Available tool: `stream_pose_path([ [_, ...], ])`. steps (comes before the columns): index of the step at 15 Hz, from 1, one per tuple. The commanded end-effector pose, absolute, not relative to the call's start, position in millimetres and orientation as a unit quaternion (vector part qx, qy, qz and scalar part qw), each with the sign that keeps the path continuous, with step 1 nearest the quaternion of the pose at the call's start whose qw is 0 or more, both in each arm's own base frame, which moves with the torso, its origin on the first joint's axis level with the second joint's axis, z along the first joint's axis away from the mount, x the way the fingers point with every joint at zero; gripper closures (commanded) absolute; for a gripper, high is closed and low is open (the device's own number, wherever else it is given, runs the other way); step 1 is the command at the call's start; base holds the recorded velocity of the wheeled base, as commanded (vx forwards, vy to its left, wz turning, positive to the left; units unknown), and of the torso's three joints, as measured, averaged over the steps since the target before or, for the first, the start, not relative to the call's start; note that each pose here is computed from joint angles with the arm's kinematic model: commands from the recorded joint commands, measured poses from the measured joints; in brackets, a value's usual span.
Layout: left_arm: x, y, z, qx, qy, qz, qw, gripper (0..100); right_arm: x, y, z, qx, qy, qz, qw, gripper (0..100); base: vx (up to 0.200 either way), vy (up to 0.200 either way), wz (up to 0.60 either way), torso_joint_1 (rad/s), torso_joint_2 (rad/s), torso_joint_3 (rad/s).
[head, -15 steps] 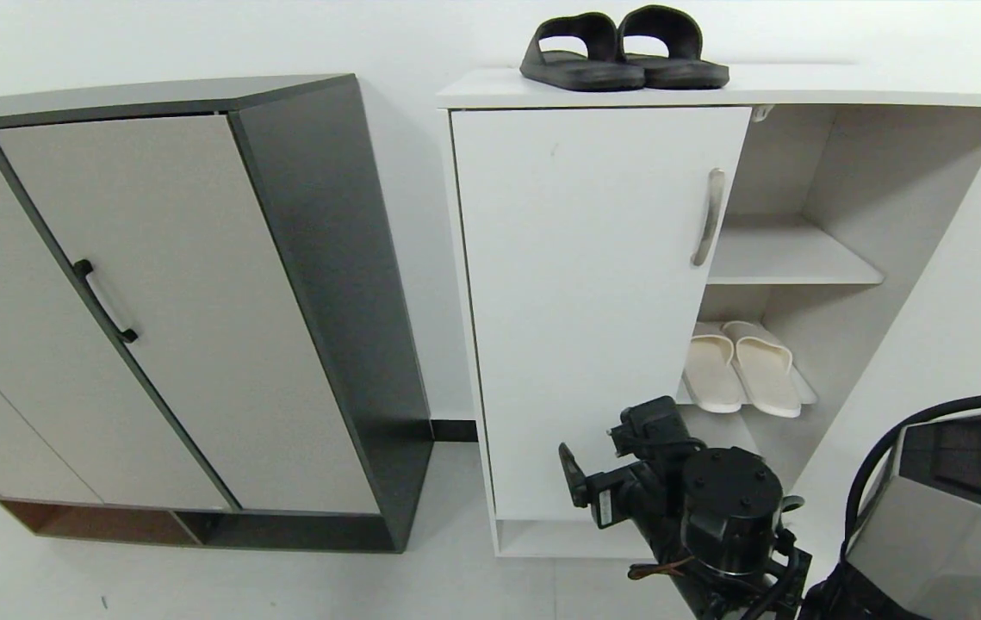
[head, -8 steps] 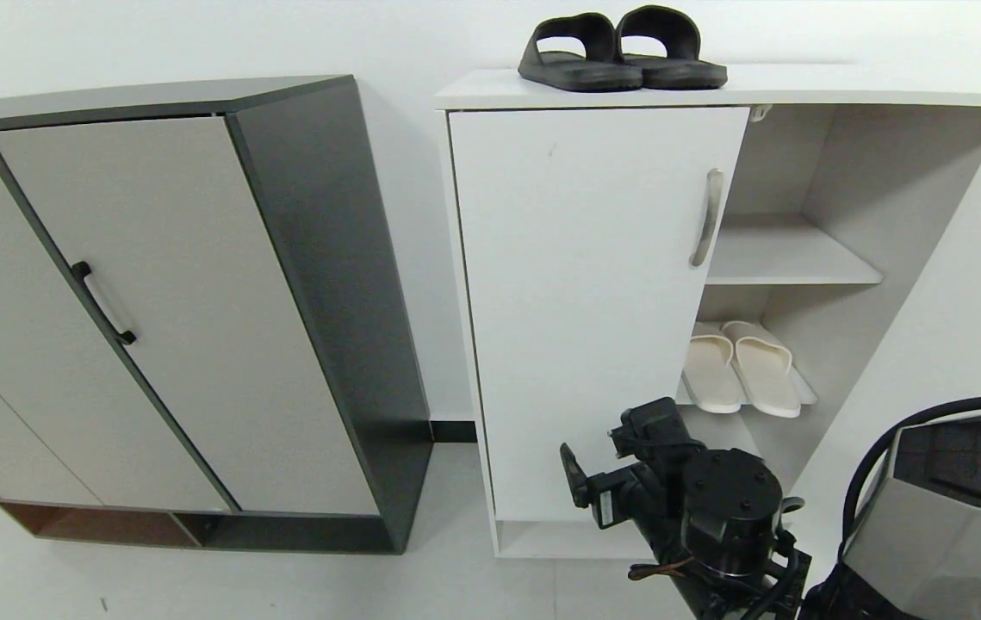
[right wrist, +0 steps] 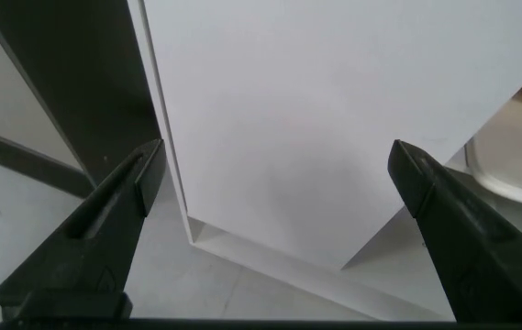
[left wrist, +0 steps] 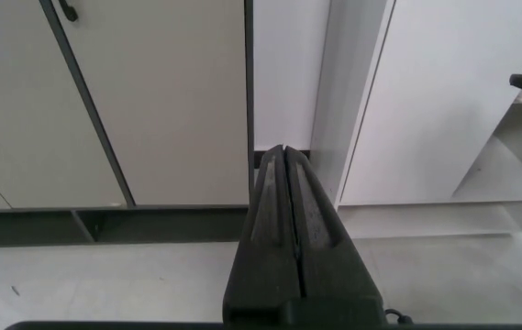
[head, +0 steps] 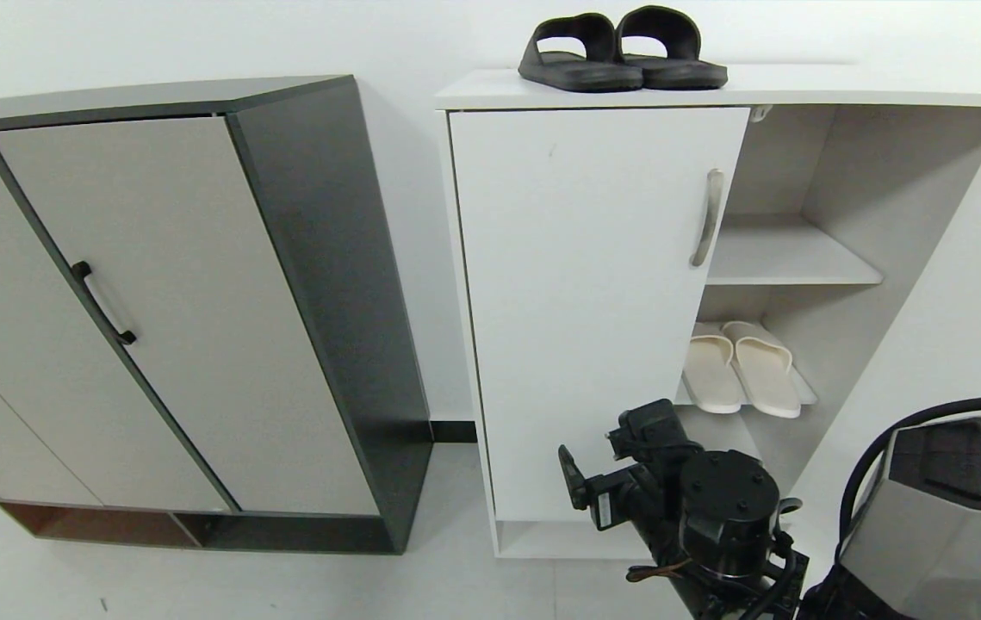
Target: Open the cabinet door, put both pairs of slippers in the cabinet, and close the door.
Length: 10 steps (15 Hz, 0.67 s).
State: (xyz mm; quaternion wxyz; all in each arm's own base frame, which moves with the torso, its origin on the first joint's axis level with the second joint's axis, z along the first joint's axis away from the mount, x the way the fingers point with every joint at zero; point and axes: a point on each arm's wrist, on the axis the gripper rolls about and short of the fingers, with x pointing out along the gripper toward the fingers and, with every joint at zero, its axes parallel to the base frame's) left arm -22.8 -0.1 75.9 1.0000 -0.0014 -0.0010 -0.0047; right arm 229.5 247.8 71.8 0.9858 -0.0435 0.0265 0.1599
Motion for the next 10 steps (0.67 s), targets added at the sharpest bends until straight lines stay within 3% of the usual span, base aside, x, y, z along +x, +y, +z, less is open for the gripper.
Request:
stream_pose_path([
  [1,-22.8,-0.1,76.3,-0.002,-0.002,-0.005,1.000,100,229.9,248.1,71.1,-0.044,0.027,0.160,0.986,0,0.000,0.000,0.00,0.000,0.00,0.000],
  [5,-22.9,-0.1,76.2,-0.002,-0.002,-0.005,1.000,100,229.5,247.7,70.2,-0.046,0.029,0.160,0.986,0,0.000,0.000,0.00,0.018,-0.22,-0.304],
  [10,-22.8,-0.1,76.3,-0.002,-0.002,-0.005,1.000,100,230.0,247.4,69.6,-0.047,0.030,0.159,0.986,0,0.000,0.000,0.00,0.072,-0.51,-0.360],
])
